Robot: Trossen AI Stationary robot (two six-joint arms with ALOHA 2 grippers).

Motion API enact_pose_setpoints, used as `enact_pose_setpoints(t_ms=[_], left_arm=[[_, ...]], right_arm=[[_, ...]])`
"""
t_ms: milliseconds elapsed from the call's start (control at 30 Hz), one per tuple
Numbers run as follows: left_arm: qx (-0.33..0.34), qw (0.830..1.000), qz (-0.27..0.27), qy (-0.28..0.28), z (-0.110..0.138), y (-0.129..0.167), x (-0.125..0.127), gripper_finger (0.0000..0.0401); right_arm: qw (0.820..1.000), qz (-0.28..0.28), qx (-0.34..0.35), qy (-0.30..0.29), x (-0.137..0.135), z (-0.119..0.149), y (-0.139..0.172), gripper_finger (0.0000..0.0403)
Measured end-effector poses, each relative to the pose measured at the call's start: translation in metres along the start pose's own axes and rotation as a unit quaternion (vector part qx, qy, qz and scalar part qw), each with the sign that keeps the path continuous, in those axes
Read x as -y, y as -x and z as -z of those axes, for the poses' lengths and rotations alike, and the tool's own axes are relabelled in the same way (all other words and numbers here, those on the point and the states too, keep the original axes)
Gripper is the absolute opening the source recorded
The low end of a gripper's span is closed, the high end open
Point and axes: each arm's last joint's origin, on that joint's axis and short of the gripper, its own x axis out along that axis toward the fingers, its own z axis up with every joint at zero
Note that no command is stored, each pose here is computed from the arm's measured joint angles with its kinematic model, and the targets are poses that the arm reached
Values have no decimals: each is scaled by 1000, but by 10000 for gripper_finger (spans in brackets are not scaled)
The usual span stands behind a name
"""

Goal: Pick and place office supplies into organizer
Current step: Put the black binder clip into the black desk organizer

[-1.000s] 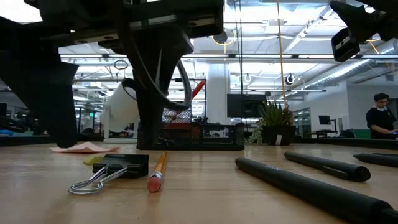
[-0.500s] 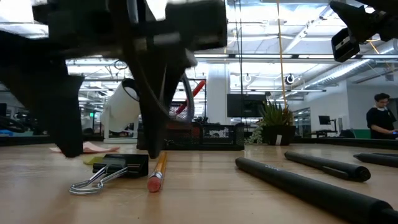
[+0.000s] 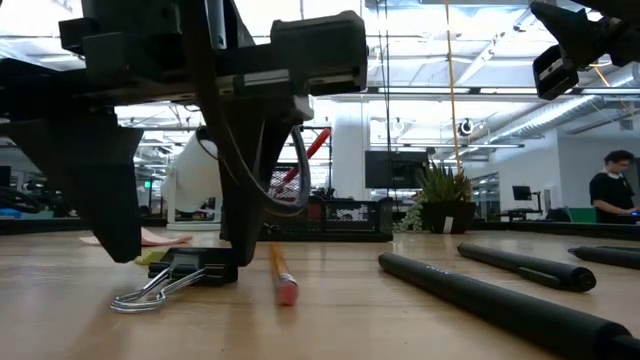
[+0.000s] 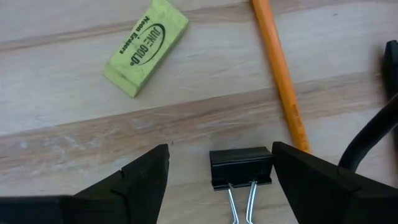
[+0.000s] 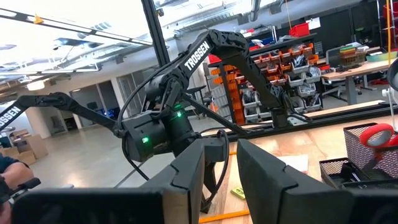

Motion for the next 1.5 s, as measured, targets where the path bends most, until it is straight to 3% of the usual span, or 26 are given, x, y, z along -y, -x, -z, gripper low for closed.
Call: enact_pose_setpoints(t_ms=[200, 733, 1067, 1500], left_arm=[[0, 1000, -1, 1, -1, -6, -2, 259], [-14, 1000, 2, 12, -4, -13, -1, 257], [-30, 997, -3, 73, 0, -13, -2, 257], [-61, 994, -3, 93, 3, -13, 0, 257]], right_arm=[[1000, 0, 0, 0, 0, 0, 0, 89], [1000, 0, 0, 0, 0, 0, 0, 89], [1000, 0, 0, 0, 0, 0, 0, 89], [1000, 0, 0, 0, 0, 0, 0, 89]])
